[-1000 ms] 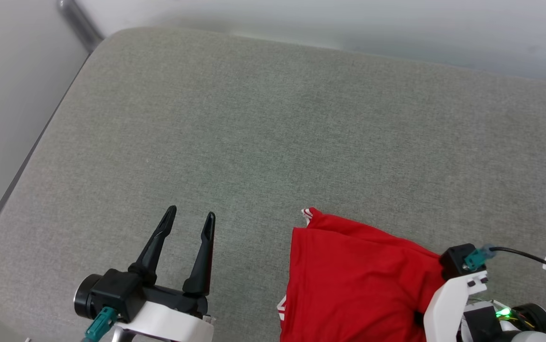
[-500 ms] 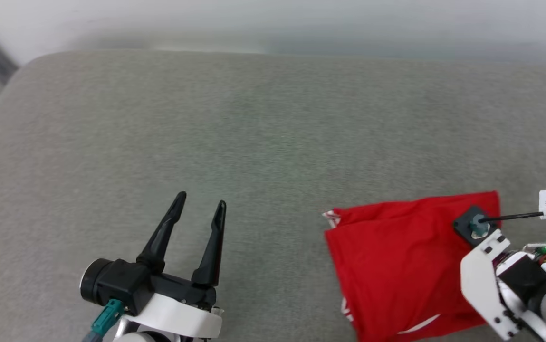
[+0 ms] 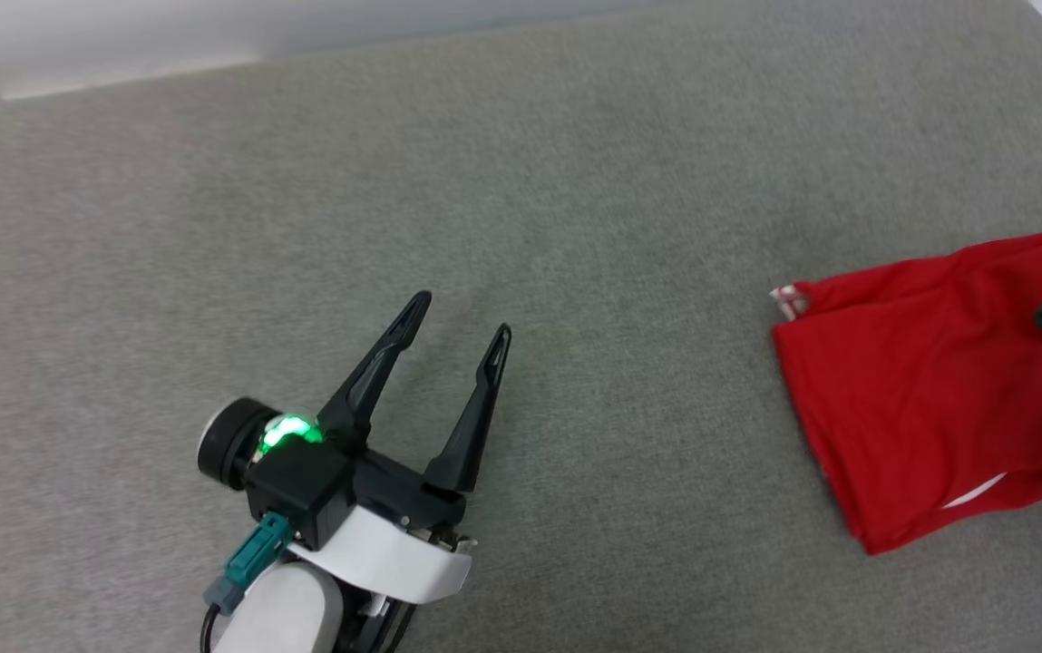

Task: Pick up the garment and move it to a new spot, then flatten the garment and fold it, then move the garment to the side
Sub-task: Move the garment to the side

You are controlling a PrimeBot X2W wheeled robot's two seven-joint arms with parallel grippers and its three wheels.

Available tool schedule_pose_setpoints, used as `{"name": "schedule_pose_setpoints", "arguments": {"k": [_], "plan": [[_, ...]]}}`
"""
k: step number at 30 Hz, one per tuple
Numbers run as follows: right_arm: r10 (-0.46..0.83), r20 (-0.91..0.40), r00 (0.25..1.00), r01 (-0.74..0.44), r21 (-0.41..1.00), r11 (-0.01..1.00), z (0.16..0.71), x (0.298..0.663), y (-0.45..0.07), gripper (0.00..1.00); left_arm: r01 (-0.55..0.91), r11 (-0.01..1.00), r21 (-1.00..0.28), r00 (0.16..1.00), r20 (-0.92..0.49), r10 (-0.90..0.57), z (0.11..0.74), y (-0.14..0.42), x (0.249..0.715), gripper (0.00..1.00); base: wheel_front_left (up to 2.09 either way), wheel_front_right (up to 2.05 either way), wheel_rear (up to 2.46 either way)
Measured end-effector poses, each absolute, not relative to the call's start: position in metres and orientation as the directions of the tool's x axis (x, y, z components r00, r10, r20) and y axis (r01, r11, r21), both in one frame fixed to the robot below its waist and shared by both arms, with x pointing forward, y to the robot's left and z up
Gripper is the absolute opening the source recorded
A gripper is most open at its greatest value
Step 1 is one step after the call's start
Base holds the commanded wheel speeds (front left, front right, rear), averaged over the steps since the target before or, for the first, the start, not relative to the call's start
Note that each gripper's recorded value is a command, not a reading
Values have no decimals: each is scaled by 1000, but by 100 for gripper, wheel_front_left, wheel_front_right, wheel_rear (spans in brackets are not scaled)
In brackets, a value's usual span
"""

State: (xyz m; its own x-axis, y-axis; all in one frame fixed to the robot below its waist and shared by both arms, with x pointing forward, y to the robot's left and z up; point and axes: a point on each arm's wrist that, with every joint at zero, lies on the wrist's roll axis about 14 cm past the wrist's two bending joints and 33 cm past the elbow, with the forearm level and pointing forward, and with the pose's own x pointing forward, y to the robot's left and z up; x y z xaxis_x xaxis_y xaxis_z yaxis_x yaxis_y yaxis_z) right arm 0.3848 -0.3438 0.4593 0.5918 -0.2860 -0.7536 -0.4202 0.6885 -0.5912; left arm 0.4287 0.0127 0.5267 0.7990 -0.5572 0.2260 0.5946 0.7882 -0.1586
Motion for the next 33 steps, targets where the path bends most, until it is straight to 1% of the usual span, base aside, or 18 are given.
{"name": "schedule_pose_setpoints", "arguments": {"k": [6,12,20,22,27,28,29,30,33], "plan": [[-384,-737,556,-370,-633,680,450,387,-398,0,677,718,-163,733,229,-640,509,-17,448,100,0,0,0],[-474,-724,502,-320,-664,675,433,384,-447,0,722,668,-180,691,228,-686,488,-35,463,100,0,0,0],[-560,-680,473,-237,-710,663,416,393,-492,0,733,652,-193,680,205,-704,456,-36,479,100,0,0,0],[-577,-671,467,-189,-713,676,411,396,-499,0,731,654,-196,682,207,-701,452,-34,482,100,0,0,0],[-600,-660,452,-191,-729,657,404,397,-505,0,729,656,-197,685,193,-703,443,-31,485,100,0,0,0],[-598,-659,455,-181,-726,663,403,398,-504,6,728,656,-198,685,194,-702,444,-31,485,100,0,0,0],[-594,-656,465,-167,-724,670,403,401,-502,79,727,657,-198,686,194,-701,444,-30,486,100,0,0,0],[-590,-654,473,-162,-723,672,403,404,-500,100,728,657,-196,686,195,-701,445,-30,486,100,0,0,0],[-576,-639,510,-148,-725,673,408,412,-494,100,727,660,-189,687,197,-700,450,-30,485,100,0,0,0]]}}
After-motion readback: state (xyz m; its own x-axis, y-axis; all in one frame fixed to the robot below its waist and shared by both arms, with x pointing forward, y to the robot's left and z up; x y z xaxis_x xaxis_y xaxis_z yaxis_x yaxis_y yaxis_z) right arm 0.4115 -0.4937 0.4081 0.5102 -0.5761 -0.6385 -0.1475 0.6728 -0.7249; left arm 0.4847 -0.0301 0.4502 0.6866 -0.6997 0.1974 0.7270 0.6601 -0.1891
